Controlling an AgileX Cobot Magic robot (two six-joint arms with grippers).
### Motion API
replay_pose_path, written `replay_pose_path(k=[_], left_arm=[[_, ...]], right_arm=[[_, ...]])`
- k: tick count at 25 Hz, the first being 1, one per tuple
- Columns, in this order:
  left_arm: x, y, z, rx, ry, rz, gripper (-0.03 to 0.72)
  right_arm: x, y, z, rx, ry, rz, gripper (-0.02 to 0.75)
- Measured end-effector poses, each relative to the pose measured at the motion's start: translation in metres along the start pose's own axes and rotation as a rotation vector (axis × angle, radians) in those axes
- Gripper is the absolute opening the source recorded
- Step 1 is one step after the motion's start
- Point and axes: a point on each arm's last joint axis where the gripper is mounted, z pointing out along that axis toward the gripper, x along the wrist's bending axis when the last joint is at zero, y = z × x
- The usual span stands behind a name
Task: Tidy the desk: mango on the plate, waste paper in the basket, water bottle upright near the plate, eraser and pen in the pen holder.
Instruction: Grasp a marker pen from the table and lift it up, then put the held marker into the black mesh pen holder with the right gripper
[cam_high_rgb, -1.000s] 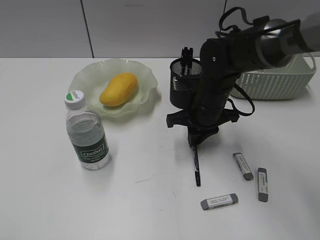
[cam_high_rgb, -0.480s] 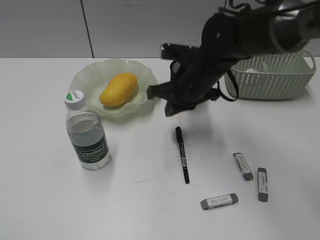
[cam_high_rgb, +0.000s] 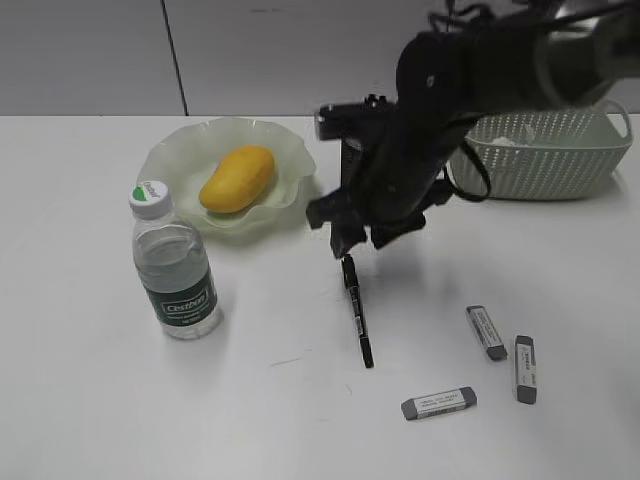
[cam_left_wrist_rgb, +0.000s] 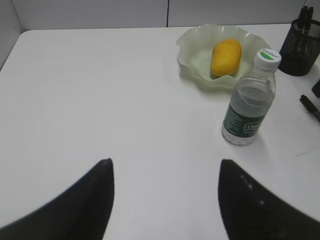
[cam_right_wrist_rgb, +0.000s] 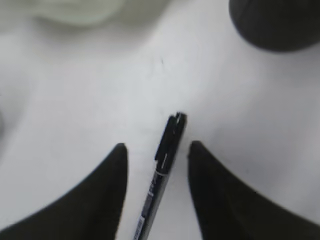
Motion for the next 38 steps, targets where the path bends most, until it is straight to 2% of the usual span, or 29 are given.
replay_pose_path(k=[1, 2, 3, 5, 7, 9, 11, 12, 16, 17, 19, 24, 26, 27, 29, 32, 36, 38], left_arm=[[0.000, 0.000, 0.000, 0.000, 0.000, 0.000, 0.487], [0.000, 0.000, 0.000, 0.000, 0.000, 0.000, 0.487], [0.000, 0.000, 0.000, 0.000, 0.000, 0.000, 0.487], [0.000, 0.000, 0.000, 0.000, 0.000, 0.000, 0.487], [0.000, 0.000, 0.000, 0.000, 0.000, 0.000, 0.487], [0.000, 0.000, 0.000, 0.000, 0.000, 0.000, 0.487], [0.000, 0.000, 0.000, 0.000, 0.000, 0.000, 0.487], [0.000, 0.000, 0.000, 0.000, 0.000, 0.000, 0.487], [0.000, 0.000, 0.000, 0.000, 0.000, 0.000, 0.487], [0.000, 0.000, 0.000, 0.000, 0.000, 0.000, 0.487], [0.000, 0.000, 0.000, 0.000, 0.000, 0.000, 0.487], [0.000, 0.000, 0.000, 0.000, 0.000, 0.000, 0.487], [0.000, 0.000, 0.000, 0.000, 0.000, 0.000, 0.487], [0.000, 0.000, 0.000, 0.000, 0.000, 0.000, 0.487], [0.000, 0.000, 0.000, 0.000, 0.001, 0.000, 0.487], [0.000, 0.000, 0.000, 0.000, 0.002, 0.001, 0.487], [0.000, 0.000, 0.000, 0.000, 0.002, 0.001, 0.487], [0.000, 0.000, 0.000, 0.000, 0.002, 0.001, 0.487]], right_arm=[[-0.002, -0.005, 0.010, 0.041, -0.010, 0.018, 0.472], [-0.004, -0.010, 0.021, 0.074, -0.017, 0.036, 0.512], [-0.005, -0.014, 0.030, 0.102, -0.024, 0.047, 0.531], [-0.007, -0.019, 0.043, 0.138, -0.032, 0.058, 0.518], [-0.008, -0.022, 0.049, 0.154, -0.035, 0.067, 0.457], [-0.008, -0.022, 0.051, 0.156, -0.034, 0.070, 0.347], [-0.008, -0.022, 0.052, 0.155, -0.029, 0.079, 0.148], [-0.007, -0.021, 0.052, 0.155, -0.025, 0.087, 0.101], [-0.006, -0.017, 0.044, 0.110, -0.014, 0.089, 0.105], [-0.004, -0.012, 0.035, 0.064, -0.006, 0.084, 0.105], [0.000, 0.004, 0.002, -0.124, 0.020, 0.061, 0.105], [0.004, 0.025, -0.115, -0.859, 0.059, -0.141, 0.105], [-0.003, 0.021, -0.127, -1.080, 0.064, -0.206, 0.105], [-0.010, 0.020, -0.123, -1.138, 0.046, -0.216, 0.105], [-0.025, 0.020, -0.104, -1.215, -0.005, -0.187, 0.105], [-0.046, 0.020, -0.061, -1.237, -0.068, -0.124, 0.105], [-0.057, 0.012, -0.018, -1.172, -0.102, -0.091, 0.105], [-0.060, 0.008, -0.005, -1.140, -0.107, -0.086, 0.139]])
